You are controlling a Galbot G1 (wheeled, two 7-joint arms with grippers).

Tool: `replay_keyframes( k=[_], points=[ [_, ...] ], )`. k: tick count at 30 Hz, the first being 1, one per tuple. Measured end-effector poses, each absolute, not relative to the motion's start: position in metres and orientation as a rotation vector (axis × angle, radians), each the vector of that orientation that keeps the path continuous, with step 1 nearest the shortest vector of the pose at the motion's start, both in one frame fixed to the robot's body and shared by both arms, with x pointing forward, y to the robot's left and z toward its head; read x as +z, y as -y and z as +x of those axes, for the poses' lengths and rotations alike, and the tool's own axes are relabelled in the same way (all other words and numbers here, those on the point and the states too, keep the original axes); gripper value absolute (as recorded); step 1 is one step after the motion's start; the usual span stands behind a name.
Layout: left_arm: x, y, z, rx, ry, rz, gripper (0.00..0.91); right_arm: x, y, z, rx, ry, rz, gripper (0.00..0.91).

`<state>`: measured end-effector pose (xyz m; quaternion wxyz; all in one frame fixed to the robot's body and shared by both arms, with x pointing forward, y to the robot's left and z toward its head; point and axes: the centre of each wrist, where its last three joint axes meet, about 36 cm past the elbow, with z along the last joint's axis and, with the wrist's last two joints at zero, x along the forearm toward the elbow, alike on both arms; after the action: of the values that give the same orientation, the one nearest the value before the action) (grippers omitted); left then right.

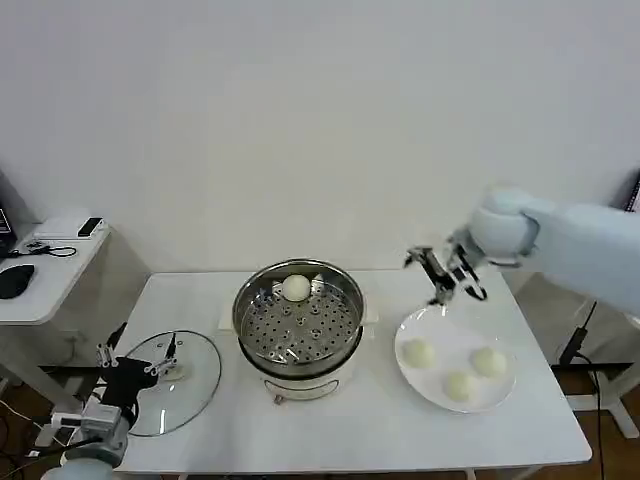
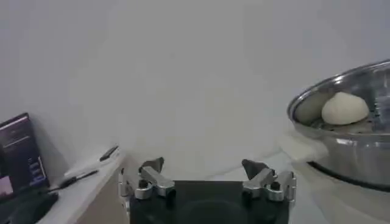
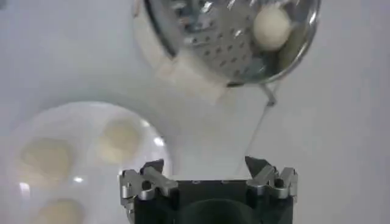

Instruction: Take steamed baozi put them in steamer then cover it.

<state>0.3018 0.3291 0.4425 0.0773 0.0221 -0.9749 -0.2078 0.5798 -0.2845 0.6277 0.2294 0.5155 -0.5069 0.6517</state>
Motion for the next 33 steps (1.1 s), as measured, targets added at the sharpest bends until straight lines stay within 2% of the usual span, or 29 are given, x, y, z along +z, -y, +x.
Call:
replay_keyframes(
  k=[15,33],
  points=[
    [0.438,-0.322,0.301,-0.634,2.911,0.052,0.907,0.547,0.321,0.54,1.545,1.496,1.313,0.907],
    [0.44,-0.33,0.295,-0.658,2.894,0.072,0.907,0.475,0.315,0.567,1.444,1.505,1.274,0.907]
  ],
)
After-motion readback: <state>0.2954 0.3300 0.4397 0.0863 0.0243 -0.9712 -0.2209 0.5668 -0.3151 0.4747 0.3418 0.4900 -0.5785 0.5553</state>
